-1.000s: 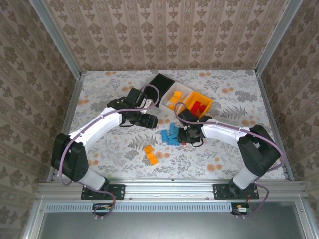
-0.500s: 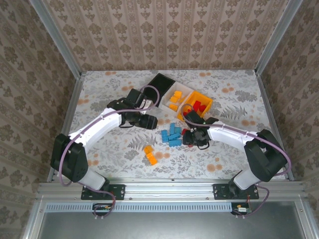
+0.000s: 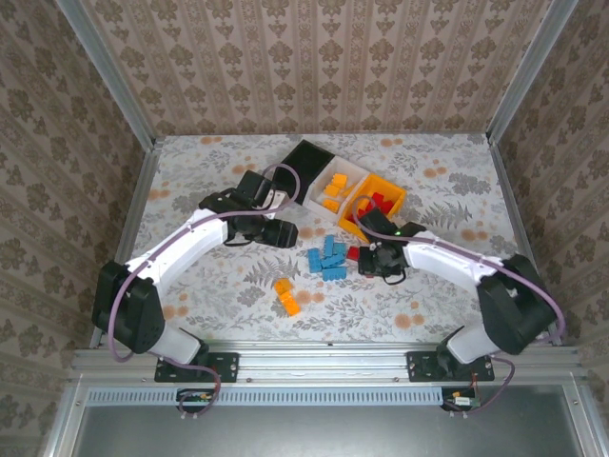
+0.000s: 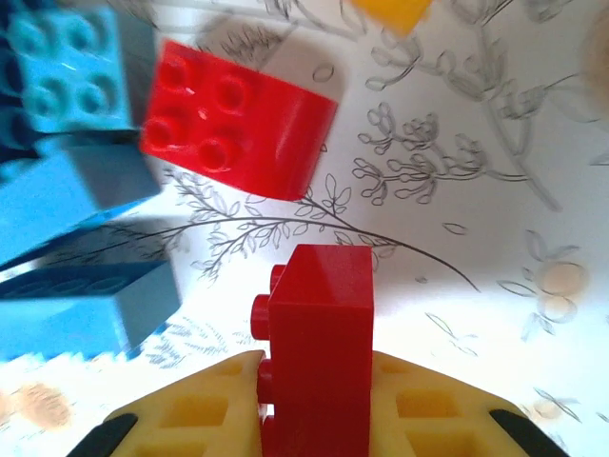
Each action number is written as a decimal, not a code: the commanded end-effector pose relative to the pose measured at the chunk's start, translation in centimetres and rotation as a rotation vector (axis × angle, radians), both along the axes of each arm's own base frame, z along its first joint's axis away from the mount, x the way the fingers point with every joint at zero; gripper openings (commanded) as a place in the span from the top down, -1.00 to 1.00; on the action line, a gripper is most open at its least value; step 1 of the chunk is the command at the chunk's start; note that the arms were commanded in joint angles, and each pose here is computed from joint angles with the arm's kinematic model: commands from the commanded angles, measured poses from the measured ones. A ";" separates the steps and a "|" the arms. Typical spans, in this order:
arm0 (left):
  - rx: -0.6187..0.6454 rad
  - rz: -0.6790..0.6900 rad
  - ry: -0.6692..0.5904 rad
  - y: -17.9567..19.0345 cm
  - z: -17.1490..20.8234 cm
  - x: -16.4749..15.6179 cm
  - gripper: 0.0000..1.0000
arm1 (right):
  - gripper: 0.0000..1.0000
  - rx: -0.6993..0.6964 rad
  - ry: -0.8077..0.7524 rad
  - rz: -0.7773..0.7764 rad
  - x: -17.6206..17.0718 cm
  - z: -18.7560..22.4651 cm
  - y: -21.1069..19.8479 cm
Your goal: Sort the legos into containers by color
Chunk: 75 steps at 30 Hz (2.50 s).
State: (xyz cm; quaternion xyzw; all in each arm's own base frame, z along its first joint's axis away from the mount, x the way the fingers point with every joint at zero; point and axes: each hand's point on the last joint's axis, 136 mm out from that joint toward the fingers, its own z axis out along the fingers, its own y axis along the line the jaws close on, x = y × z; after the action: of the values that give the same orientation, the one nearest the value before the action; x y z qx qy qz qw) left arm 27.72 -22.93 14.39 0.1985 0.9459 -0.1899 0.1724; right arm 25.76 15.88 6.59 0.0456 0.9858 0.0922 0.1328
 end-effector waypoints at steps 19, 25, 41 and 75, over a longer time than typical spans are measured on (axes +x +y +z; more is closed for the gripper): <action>0.109 -0.093 0.130 -0.8 -3.9 -9.7 -0.49 | 0.46 0.047 -0.115 -0.043 14.8 6.0 -2.6; 0.145 -0.053 0.183 0.6 -5.2 -11.2 -0.55 | 0.06 0.049 -0.128 -0.043 14.7 6.6 -2.7; 0.266 -0.069 0.200 1.4 -8.7 -9.4 -0.55 | -0.11 0.125 -0.126 0.021 4.2 6.3 1.1; 0.253 -0.095 0.276 1.4 -11.9 -8.3 -0.25 | -0.09 0.155 -0.126 -0.011 1.9 5.7 1.1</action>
State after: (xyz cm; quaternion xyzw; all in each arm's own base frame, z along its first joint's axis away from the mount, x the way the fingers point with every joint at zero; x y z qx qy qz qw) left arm 19.98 -21.62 2.80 0.2193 0.9699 -0.1047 0.0153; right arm 27.79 16.82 12.56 0.0522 0.9660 0.1677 0.1896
